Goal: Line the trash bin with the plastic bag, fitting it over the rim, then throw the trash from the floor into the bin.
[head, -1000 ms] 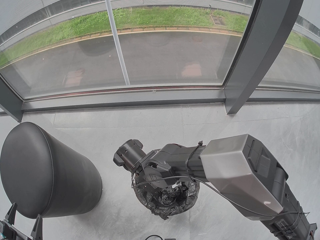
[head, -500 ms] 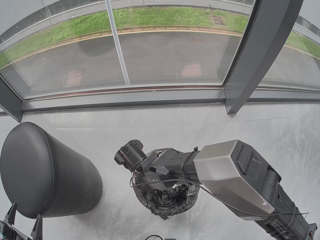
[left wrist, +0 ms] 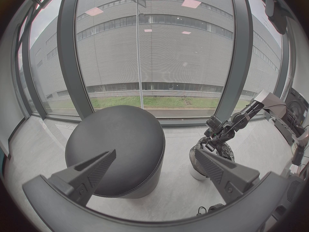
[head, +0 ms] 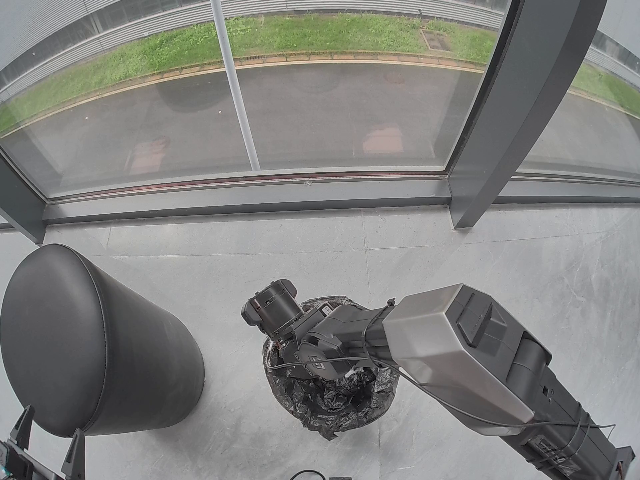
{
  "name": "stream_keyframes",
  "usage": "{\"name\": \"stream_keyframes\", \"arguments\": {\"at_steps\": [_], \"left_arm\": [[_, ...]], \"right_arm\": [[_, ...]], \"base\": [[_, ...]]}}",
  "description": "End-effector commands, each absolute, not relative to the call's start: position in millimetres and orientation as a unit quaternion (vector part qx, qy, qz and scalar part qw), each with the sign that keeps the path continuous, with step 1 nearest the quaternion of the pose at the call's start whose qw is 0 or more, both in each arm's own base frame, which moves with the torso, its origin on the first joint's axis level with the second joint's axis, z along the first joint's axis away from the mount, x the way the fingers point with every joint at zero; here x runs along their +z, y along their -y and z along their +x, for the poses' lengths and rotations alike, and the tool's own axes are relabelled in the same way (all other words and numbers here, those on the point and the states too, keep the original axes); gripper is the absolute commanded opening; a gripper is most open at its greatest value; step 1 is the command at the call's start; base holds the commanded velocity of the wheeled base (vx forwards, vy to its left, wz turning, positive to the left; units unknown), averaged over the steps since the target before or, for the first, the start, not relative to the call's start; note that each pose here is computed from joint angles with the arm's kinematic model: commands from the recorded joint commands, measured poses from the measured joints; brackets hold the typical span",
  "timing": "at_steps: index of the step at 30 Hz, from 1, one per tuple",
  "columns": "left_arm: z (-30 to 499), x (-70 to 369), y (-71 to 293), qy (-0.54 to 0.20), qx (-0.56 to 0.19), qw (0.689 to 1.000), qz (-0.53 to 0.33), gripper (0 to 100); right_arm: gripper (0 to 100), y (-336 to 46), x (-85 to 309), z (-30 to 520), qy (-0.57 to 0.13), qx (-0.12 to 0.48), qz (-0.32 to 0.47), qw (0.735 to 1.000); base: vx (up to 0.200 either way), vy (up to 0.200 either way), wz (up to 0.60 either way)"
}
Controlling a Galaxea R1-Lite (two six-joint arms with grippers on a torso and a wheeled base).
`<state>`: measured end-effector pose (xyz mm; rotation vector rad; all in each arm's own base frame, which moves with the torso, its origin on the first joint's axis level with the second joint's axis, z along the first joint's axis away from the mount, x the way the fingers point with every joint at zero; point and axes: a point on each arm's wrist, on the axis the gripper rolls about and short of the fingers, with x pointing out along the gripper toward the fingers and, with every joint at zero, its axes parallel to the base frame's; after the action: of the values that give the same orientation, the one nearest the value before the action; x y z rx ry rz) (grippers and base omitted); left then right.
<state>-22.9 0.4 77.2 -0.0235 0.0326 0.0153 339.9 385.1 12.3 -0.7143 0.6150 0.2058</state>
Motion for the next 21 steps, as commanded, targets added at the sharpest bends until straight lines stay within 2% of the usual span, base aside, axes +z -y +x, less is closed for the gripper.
{"name": "stream_keyframes", "arguments": {"at_steps": [1,21], "left_arm": [[-23.5,75.0,-0.4,-0.012,0.008,1.000,-0.012,100],[-23.5,75.0,-0.4,-0.012,0.008,1.000,-0.012,100]], "right_arm": [[0,-384.4,-5.7,345.1,-0.299,0.101,-0.348,0.883],[0,-367.3,-54.8,363.6,-0.328,0.081,-0.352,0.873]], "base": [[0.000,0.000,0.00],[0.000,0.000,0.00]]}}
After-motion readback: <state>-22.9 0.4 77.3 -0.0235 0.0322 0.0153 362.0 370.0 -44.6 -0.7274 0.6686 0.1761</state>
